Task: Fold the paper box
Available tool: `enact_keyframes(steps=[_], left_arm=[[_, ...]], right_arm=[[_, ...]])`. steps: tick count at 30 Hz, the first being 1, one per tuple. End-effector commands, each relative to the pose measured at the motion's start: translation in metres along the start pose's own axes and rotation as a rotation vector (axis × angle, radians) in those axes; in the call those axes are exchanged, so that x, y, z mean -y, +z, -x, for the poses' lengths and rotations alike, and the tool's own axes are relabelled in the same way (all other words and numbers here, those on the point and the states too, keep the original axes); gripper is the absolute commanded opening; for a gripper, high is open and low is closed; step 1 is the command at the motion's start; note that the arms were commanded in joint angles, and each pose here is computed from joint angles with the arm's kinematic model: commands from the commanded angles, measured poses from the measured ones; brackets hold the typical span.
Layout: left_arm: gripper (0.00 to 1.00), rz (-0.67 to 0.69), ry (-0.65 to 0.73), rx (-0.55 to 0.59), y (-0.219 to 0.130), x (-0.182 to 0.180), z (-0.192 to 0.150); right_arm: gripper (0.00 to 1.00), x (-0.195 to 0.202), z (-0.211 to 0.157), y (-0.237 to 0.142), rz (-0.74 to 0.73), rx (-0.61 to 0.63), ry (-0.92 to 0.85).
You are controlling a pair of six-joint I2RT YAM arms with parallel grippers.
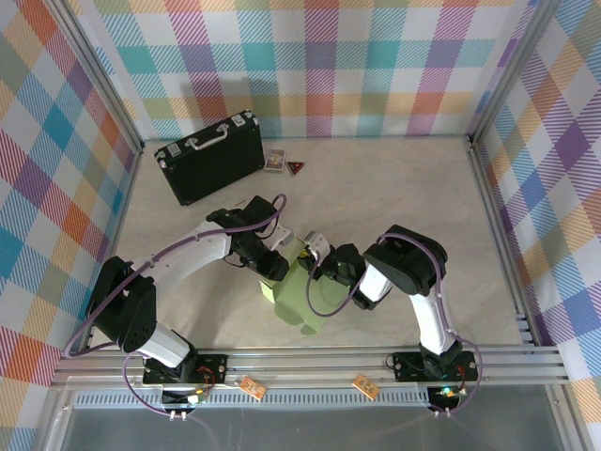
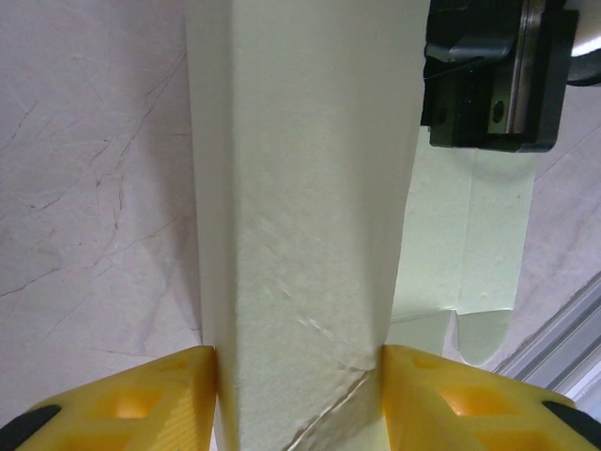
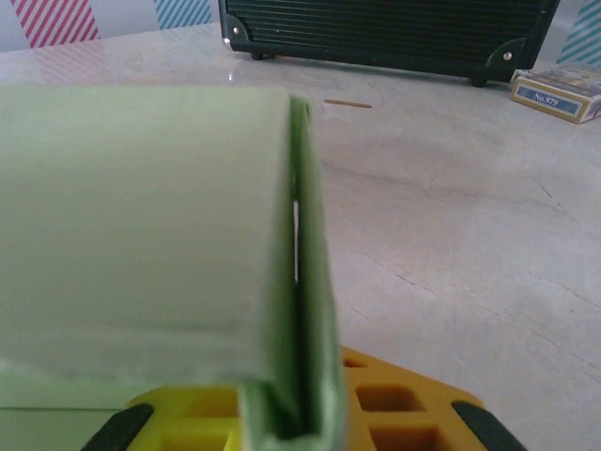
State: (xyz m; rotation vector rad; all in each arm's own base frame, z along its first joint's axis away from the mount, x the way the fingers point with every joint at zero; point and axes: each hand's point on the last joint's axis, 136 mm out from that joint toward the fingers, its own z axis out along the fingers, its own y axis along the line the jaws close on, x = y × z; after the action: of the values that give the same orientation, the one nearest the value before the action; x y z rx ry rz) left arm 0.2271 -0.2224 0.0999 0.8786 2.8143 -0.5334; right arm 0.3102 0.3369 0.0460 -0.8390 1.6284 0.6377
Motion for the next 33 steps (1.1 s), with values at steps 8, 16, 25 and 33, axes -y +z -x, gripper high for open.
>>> enact_keyframes(steps=[8, 16, 25, 33], left_arm=[[0.47, -0.037, -0.006, -0.025, -0.001, 0.006, -0.007], [0.47, -0.035, -0.009, -0.021, -0.002, 0.005, -0.007], [0.48, -0.035, -0.018, -0.035, 0.000, 0.005, -0.008], [0.48, -0.024, -0.027, -0.029, -0.002, 0.001, -0.007]], right_arm=[[0.00, 0.003, -0.003, 0.009, -0.017, -0.003, 0.031], [0.00, 0.014, 0.002, 0.008, -0.076, 0.009, 0.071], [0.03, 0.017, 0.009, 0.006, -0.094, 0.026, 0.123], [0.37, 0.007, 0.018, -0.011, -0.048, 0.031, -0.001]])
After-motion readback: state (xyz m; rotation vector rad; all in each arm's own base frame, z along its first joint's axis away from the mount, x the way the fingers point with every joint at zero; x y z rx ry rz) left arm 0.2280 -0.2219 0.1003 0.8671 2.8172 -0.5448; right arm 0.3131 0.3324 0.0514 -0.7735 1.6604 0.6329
